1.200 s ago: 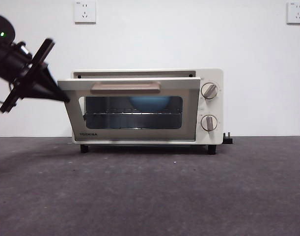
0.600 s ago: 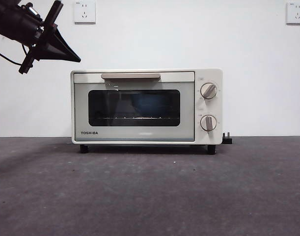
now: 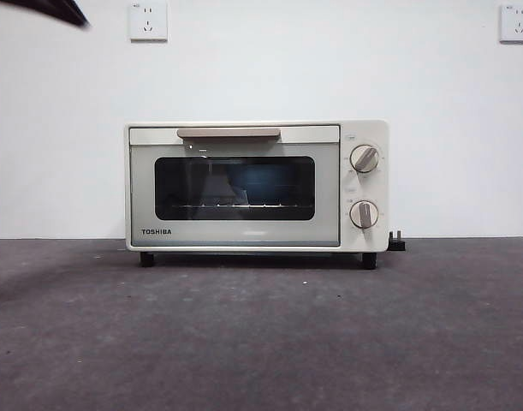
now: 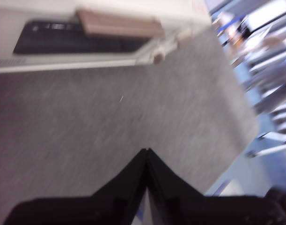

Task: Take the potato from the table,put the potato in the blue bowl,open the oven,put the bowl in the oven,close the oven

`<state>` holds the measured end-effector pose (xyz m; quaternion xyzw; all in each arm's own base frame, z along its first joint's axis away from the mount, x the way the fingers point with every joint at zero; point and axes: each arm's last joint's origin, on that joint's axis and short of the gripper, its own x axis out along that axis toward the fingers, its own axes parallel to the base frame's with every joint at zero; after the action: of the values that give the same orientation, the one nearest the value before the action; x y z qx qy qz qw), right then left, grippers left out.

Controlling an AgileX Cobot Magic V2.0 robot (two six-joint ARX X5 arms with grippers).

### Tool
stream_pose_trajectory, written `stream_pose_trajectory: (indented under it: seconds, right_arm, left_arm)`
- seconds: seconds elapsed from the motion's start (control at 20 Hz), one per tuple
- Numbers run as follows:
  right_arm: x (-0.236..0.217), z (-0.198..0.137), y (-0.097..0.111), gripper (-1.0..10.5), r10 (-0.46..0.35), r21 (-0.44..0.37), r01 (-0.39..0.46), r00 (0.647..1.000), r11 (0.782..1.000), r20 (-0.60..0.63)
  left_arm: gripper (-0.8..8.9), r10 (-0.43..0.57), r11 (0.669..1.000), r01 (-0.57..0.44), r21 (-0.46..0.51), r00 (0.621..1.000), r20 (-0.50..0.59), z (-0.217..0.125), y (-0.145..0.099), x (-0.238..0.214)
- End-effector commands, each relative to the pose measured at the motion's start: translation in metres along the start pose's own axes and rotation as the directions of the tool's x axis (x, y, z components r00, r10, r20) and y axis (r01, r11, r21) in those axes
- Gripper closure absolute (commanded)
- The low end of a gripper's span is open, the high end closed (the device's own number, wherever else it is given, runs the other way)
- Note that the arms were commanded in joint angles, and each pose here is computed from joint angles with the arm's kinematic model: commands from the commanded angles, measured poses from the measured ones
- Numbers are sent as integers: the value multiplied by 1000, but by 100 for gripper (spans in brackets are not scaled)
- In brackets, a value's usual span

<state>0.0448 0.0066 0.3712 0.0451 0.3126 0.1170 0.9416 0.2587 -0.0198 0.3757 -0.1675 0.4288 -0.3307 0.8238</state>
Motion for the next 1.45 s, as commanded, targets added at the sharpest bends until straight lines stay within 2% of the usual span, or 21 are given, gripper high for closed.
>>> stream_pose_trajectory:
  seconds: [0.05,0.2,0.3,0.4,0.45,0.55,0.75,1.2,1.25,1.3,1.35,1.45]
  right_arm:
    - [2,-2,4,955,91,-53,-92,996,994,-19]
    - [2,-3,11,951,185,-144,-191,981,971,-57]
    - [2,-4,13,949,187,-189,-197,980,962,-67]
    - [2,-4,14,949,193,-211,-204,979,956,-69]
    - [2,-4,14,948,189,-213,-200,980,956,-69]
    - [2,-5,13,948,182,-208,-195,980,959,-77]
    - [2,-9,12,948,167,-206,-190,978,960,-121]
    - [2,-10,12,948,158,-205,-183,979,962,-132]
    - [2,-10,12,948,158,-205,-183,979,962,-132]
    - [2,-10,12,948,158,-205,-183,979,962,-132]
    - [2,-10,12,948,158,-205,-183,979,962,-132]
    - [2,-10,12,948,158,-205,-183,979,962,-132]
  left_arm:
    - [818,78,985,-84,152,996,47,-27,-35,-39]
    - [818,95,951,-151,269,973,211,-66,-81,-88]
    - [818,94,916,-211,341,939,330,-92,-105,-114]
    - [818,105,888,-271,371,906,411,-116,-120,-131]
    - [818,128,867,-319,383,885,447,-125,-125,-138]
    - [818,161,845,-380,377,852,497,-140,-132,-146]
    - [818,148,842,-378,386,849,507,-145,-135,-149]
    - [818,204,876,-351,332,891,406,-106,-111,-125]
    - [818,204,865,-358,353,892,404,-105,-110,-124]
    - [818,199,830,-380,409,886,420,-102,-106,-121]
    - [818,189,809,-399,432,872,451,-101,-103,-118]
    - [818,132,727,-471,500,810,571,-101,-94,-108]
